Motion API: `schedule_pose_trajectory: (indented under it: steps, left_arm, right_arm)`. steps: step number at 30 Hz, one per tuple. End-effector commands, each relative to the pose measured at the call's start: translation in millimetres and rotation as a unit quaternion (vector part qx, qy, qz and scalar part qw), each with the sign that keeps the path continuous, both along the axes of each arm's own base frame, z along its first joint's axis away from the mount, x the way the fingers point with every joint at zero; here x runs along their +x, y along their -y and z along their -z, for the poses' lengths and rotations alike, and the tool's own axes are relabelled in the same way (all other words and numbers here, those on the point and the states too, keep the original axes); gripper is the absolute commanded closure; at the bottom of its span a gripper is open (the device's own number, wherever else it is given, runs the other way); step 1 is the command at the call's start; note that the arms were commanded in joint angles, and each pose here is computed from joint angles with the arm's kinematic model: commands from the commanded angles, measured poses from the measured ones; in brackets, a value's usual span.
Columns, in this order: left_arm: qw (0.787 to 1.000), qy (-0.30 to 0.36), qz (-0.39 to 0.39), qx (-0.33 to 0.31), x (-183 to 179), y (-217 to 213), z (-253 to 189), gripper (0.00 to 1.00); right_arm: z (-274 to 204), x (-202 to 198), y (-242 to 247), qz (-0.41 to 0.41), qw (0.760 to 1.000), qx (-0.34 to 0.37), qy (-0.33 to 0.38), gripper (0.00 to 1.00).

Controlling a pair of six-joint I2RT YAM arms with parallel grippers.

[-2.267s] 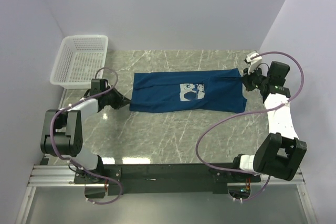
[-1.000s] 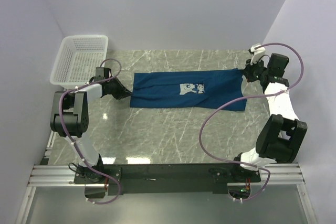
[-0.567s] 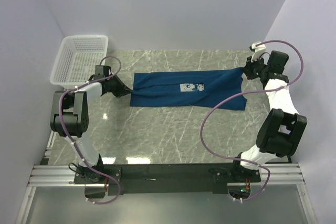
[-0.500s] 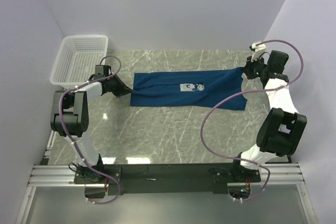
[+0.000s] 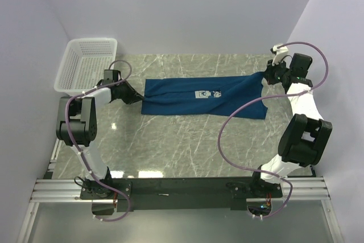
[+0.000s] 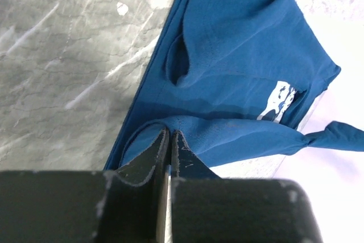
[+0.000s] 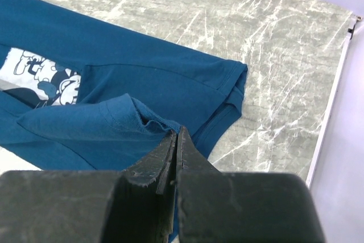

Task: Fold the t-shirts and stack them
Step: Fold the tshirt

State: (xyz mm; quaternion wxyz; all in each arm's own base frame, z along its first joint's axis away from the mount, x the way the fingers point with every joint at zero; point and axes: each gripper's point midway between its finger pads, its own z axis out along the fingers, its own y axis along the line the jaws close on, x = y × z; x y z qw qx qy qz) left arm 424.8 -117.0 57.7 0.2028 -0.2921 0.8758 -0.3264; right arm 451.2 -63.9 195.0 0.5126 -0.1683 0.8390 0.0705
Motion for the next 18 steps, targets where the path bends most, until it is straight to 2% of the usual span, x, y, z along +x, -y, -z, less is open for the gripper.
schedule_pose_trajectory:
  steps: [1, 5, 9, 12, 18]
  left_arm:
    - [0.999, 0.047, 0.017, -0.008, 15, 3, -26, 0.91]
    - [0.995, 0.093, 0.027, -0.01, 16, 5, -48, 0.77]
    - [0.983, 0.177, 0.04, 0.014, 16, 1, -93, 0.62]
    - [0.974, 0.218, 0.042, 0.037, 12, -4, -116, 0.59]
    - [0.969, 0.237, 0.044, 0.052, 1, -7, -126, 0.6]
  right_arm:
    - [-23, 12, 2, -0.003, 1.0, -0.007, 0.028, 1.0]
    - [-19, 12, -3, -0.013, 1.0, -0.008, 0.022, 1.0]
    - [-11, 8, -10, -0.026, 1.0, -0.006, 0.012, 1.0]
    - [-8, 5, -11, -0.033, 0.999, -0.011, 0.012, 1.0]
    - [-7, 0, -14, -0.043, 0.999, -0.017, 0.011, 1.0]
